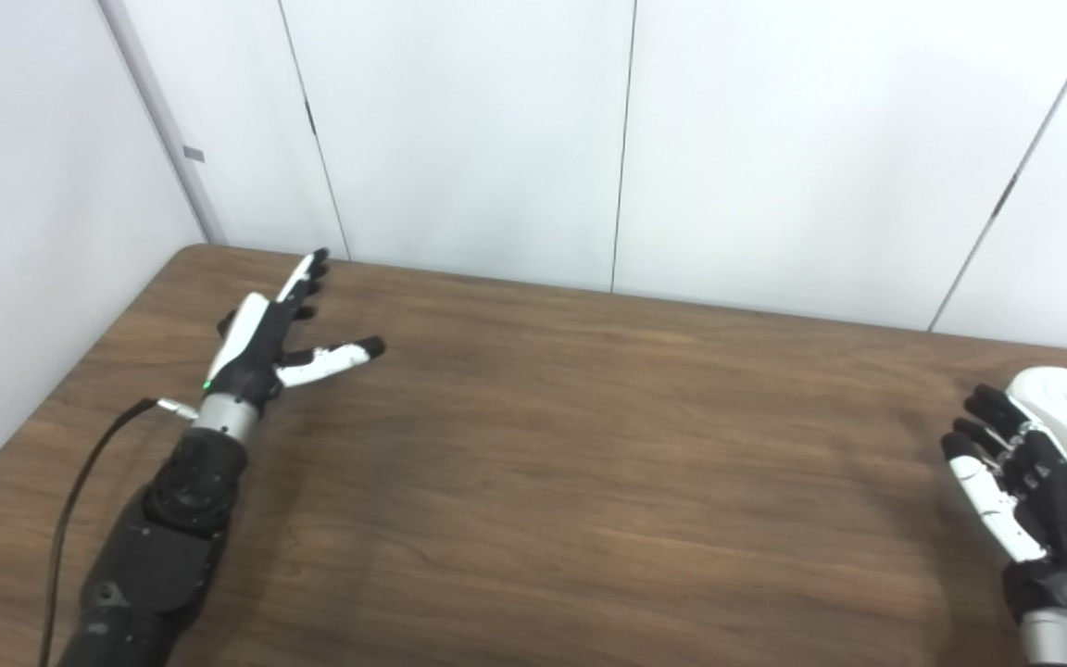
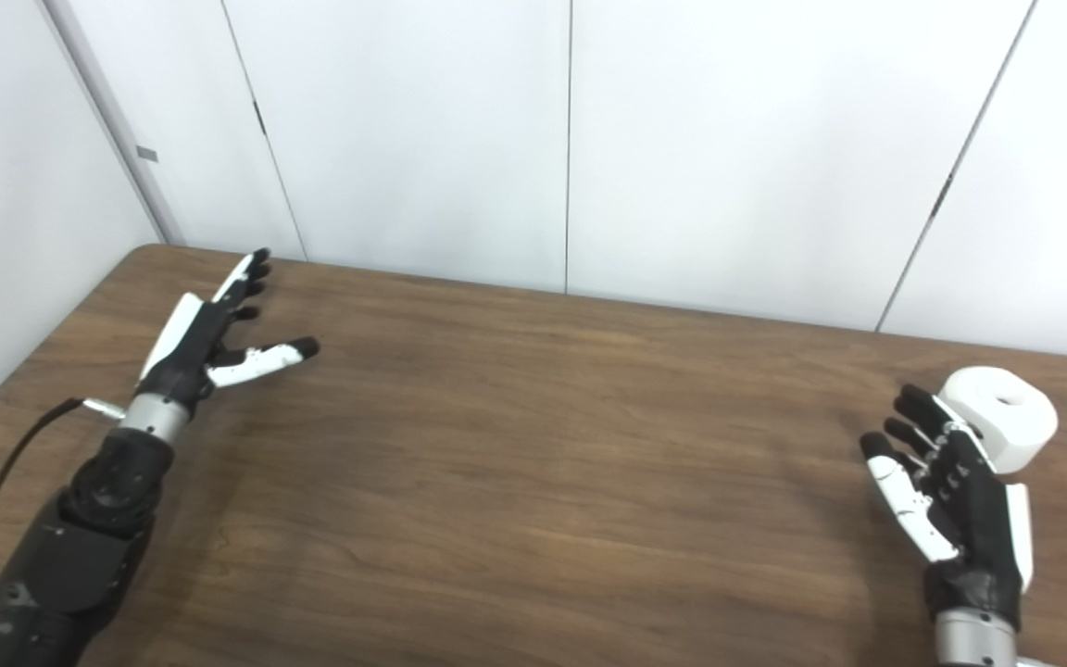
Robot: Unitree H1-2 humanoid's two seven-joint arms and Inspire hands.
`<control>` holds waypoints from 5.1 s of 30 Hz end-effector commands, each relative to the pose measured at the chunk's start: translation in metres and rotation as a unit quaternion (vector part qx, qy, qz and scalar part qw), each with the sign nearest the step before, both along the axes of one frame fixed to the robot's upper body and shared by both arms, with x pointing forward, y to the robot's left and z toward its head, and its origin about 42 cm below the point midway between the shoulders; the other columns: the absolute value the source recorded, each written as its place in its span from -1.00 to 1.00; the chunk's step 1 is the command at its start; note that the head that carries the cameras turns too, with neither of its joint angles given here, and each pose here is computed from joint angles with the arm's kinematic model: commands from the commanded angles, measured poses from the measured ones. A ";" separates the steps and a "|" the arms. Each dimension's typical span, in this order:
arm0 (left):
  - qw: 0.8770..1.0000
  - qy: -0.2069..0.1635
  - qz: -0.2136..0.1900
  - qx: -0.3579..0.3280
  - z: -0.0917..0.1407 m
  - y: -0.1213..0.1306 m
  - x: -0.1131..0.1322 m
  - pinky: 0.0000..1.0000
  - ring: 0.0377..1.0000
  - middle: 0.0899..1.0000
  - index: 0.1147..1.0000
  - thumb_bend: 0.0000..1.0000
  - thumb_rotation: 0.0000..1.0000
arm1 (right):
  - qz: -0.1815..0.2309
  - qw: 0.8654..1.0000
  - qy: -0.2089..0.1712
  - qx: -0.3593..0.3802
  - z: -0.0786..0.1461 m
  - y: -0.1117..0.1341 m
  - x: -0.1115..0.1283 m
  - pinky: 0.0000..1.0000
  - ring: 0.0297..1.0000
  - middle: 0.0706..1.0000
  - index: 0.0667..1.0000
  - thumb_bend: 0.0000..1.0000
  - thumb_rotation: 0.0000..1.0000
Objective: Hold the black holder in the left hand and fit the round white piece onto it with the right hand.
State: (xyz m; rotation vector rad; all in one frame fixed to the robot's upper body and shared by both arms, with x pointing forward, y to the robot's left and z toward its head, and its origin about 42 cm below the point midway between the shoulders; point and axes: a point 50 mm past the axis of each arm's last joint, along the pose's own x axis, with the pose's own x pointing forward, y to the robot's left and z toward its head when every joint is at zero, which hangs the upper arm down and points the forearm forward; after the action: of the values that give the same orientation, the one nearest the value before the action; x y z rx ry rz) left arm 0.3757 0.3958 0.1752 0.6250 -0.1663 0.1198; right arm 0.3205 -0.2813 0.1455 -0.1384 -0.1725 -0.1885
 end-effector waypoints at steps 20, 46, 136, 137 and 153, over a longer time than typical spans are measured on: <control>0.994 -0.029 -0.045 -0.094 0.013 -0.063 -0.019 0.70 0.79 0.86 0.99 1.00 0.40 | 0.006 0.999 -0.047 -0.008 0.015 0.006 0.007 0.41 0.59 0.62 0.58 0.00 -0.06; 0.974 -0.020 -0.102 -0.199 -0.022 -0.108 -0.039 0.67 0.86 0.95 1.00 0.88 0.37 | -0.007 0.998 -0.063 0.021 0.024 -0.009 0.020 0.43 0.60 0.66 0.60 -0.07 -0.16; 0.977 -0.080 -0.143 -0.133 -0.047 -0.116 -0.010 0.60 0.76 0.78 0.73 0.63 -0.52 | 0.048 0.991 -0.061 0.111 -0.013 -0.014 0.004 0.75 0.82 0.83 0.81 -0.30 0.73; 0.978 -0.083 -0.142 -0.128 -0.045 -0.115 -0.011 0.58 0.74 0.76 0.71 0.65 -0.53 | 0.048 0.991 -0.060 0.110 -0.014 -0.014 0.003 0.76 0.82 0.83 0.81 -0.29 0.73; 0.975 -0.177 -0.135 -0.008 0.005 -0.113 -0.023 0.60 0.74 0.75 0.72 0.79 -0.34 | 0.048 0.992 -0.054 0.102 -0.022 -0.007 0.000 0.76 0.79 0.80 0.78 -0.27 0.66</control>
State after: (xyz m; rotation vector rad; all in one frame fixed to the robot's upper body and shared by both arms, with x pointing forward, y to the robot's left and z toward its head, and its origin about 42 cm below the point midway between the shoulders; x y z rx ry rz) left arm 0.3464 0.2788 0.1534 0.5004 -0.4832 -0.0587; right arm 0.3270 -0.2928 0.1318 0.0815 -0.2521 -0.1158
